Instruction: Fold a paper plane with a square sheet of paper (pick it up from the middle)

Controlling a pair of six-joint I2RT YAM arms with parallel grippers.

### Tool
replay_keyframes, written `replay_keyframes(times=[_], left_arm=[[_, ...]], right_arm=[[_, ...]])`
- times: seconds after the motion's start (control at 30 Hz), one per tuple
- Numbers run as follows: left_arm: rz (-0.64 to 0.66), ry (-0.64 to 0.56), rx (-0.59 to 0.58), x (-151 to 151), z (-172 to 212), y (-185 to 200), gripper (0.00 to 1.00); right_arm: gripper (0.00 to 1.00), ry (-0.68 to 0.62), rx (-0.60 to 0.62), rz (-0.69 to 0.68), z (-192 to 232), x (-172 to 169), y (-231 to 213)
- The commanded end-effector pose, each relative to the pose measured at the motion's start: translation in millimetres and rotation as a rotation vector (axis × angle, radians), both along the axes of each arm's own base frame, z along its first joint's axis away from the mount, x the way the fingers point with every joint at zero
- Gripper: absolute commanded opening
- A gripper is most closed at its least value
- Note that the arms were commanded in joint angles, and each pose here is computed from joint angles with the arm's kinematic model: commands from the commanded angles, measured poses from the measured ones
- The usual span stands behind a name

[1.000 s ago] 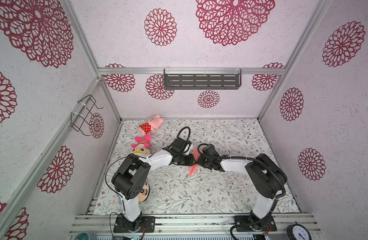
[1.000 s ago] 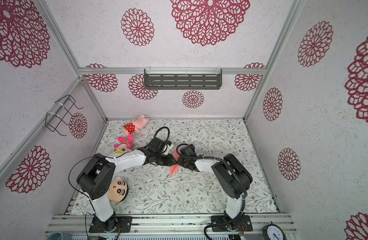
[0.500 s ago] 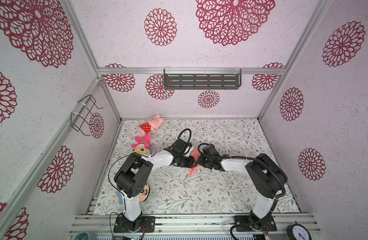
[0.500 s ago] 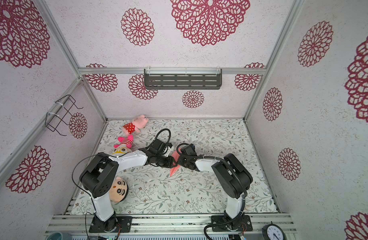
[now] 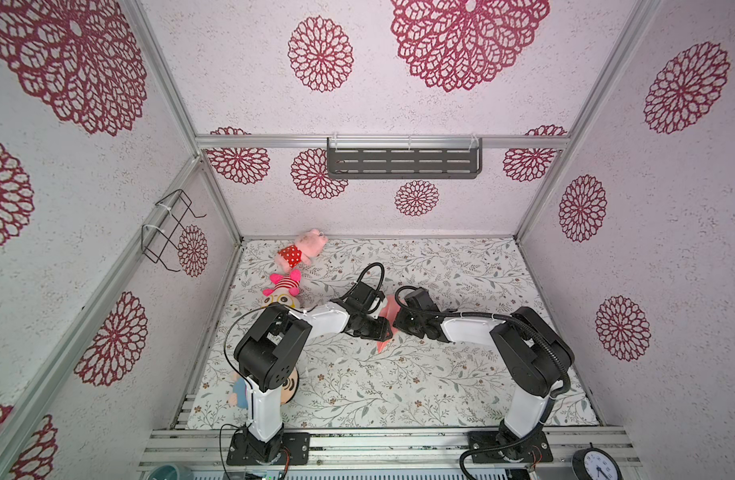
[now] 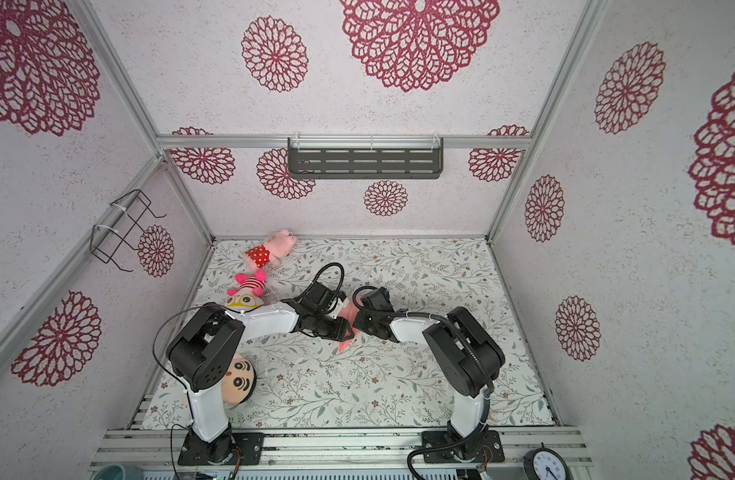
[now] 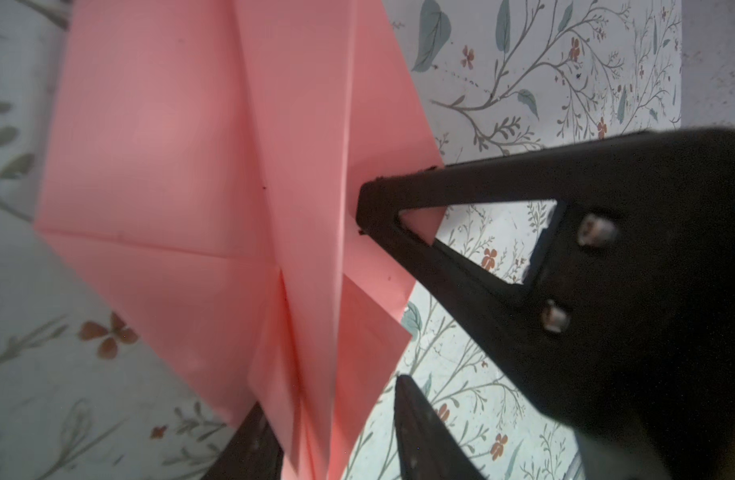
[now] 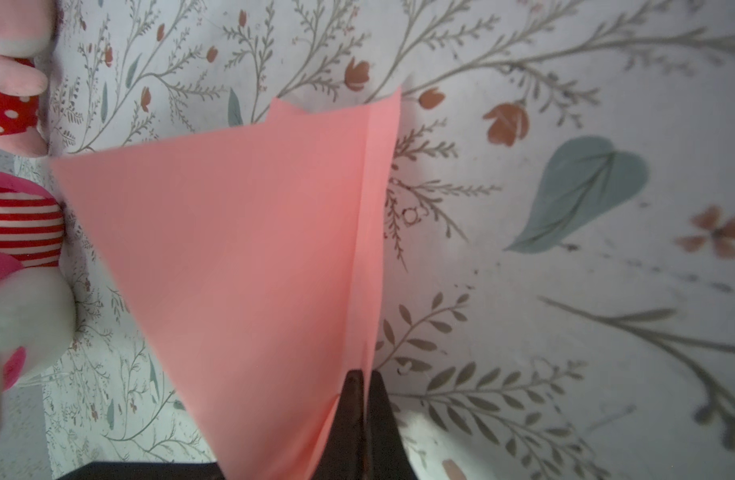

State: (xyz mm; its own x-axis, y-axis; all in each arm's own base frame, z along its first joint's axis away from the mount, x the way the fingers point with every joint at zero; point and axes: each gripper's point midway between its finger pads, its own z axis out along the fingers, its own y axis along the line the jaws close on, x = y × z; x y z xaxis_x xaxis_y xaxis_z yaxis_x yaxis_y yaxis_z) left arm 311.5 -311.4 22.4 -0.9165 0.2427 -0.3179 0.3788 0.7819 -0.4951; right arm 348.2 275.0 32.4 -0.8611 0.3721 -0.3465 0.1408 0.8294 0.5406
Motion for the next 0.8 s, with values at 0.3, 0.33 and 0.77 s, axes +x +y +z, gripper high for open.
replay_keyframes(times=[0.3, 0.33, 0.77], left_arm=[[0.002, -0.023, 0.044, 6, -2, 1, 0.31], [0.000, -0.023, 0.039, 6, -1, 0, 0.29], [0.079, -0.066, 0.105, 20, 16, 16, 0.00]], right_arm=[[0.13, -0.056, 0.044, 0.007, 24, 6, 1], [0.16, -0.064, 0.046, 0.012, 26, 6, 2], [0.54, -0.226, -0.025, -0.065, 64, 9, -39]])
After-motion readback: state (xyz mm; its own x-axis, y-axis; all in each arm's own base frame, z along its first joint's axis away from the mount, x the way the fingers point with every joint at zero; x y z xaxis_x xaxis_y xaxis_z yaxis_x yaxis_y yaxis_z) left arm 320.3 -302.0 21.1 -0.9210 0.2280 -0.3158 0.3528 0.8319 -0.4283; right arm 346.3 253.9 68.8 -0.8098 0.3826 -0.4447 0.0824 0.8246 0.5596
